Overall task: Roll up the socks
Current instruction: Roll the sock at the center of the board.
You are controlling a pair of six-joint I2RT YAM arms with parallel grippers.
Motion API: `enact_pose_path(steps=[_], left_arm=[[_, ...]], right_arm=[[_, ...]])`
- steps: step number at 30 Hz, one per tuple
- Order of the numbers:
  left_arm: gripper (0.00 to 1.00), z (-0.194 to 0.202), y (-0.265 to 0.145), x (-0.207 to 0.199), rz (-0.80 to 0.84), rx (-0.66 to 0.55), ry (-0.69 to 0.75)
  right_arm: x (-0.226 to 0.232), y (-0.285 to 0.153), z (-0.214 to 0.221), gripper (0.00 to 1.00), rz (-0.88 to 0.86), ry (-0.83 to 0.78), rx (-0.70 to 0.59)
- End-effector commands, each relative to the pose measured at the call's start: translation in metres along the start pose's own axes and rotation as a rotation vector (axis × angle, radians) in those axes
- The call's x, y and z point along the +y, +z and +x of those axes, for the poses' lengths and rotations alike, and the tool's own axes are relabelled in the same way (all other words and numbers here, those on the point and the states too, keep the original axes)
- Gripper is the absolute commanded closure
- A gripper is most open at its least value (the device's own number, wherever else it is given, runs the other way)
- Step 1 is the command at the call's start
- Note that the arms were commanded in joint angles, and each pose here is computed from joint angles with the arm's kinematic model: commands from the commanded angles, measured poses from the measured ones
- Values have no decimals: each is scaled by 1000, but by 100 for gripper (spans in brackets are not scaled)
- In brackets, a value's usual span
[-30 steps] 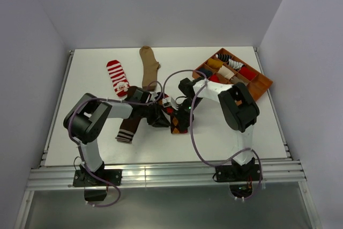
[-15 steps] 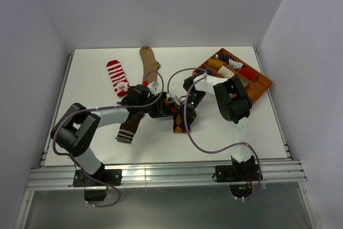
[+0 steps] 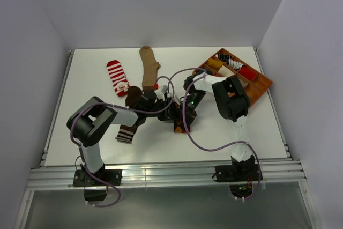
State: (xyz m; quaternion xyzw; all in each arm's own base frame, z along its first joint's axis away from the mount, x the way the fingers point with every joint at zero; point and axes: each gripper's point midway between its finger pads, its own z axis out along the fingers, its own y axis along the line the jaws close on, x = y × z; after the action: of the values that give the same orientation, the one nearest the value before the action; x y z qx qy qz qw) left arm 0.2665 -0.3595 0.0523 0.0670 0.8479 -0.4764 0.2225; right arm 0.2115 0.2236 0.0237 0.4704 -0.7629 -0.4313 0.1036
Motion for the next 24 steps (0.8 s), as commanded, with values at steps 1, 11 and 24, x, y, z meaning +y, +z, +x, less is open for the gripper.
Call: enact_pose_path(steps=[1, 11, 24], left_arm=[[61, -5, 7, -17, 104, -44, 14], [63, 17, 21, 26, -157, -8, -59], [65, 28, 3, 36, -209, -11, -60]], right_arm=[[-5, -2, -2, 81, -1, -16, 2], [0, -6, 1, 81, -55, 60, -5], [-31, -19, 2, 82, 64, 172, 12]])
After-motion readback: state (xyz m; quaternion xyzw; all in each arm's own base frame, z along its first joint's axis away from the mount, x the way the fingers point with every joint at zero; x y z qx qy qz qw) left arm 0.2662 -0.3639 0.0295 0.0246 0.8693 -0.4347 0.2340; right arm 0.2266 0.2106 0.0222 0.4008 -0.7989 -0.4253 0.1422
